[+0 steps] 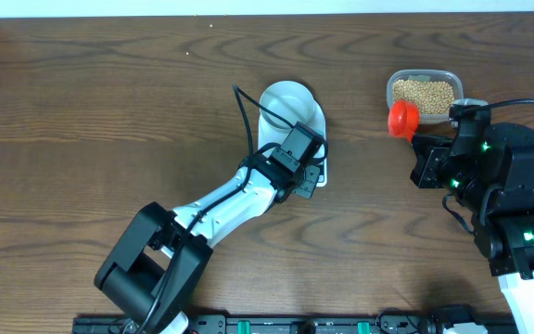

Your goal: Scoop item into bowl and weigh 50g on scale

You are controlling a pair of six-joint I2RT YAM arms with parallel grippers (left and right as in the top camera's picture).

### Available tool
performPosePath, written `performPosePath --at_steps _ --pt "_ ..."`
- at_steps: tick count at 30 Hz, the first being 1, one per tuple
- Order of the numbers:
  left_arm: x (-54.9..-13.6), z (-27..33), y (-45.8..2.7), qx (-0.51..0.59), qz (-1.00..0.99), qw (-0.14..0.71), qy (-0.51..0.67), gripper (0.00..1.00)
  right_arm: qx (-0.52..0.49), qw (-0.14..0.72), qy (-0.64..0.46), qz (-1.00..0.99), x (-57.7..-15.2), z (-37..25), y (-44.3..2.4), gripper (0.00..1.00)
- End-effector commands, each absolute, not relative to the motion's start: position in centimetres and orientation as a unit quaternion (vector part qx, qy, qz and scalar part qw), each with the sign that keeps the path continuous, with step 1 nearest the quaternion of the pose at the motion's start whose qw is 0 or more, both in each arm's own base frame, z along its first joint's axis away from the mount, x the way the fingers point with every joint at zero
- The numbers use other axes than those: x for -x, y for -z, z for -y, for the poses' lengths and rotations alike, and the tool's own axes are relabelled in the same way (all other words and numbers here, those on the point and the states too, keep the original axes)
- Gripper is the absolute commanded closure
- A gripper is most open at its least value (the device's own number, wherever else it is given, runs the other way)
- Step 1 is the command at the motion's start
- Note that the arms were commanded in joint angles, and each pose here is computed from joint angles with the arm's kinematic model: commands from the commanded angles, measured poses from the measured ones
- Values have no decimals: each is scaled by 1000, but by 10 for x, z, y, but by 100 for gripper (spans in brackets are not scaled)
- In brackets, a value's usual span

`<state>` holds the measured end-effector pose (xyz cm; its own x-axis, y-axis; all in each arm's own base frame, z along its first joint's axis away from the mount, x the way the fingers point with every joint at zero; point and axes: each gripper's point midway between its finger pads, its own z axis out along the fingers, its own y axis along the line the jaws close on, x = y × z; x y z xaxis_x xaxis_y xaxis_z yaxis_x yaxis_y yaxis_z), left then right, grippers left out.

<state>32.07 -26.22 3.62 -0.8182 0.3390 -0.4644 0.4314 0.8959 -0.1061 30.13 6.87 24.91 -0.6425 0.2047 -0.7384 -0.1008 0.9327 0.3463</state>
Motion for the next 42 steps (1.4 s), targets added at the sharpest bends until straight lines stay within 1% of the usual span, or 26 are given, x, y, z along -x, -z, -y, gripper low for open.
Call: performPosePath --at_steps 1,6,16,23,34,42 --pt "-328 254 -34 -207 -947 234 77 93 -25 434 -173 -884 -303 -66 -258 98" --pt "-331 252 -34 -227 -941 241 64 92 -26 430 -173 -886 -302 -66 -256 98" --pt "-335 256 -33 -226 -939 250 68 92 -27 424 -172 -889 -300 -65 -254 99" --pt "-337 258 -23 -226 -940 247 67 93 -27 422 -172 -890 -300 -65 -253 98" --pt "-340 257 -21 -225 -940 249 63 93 -28 419 -171 -891 -299 -65 -251 98" --pt "-340 252 -8 -222 -944 240 45 93 -28 414 -171 -894 -297 -65 -249 98"
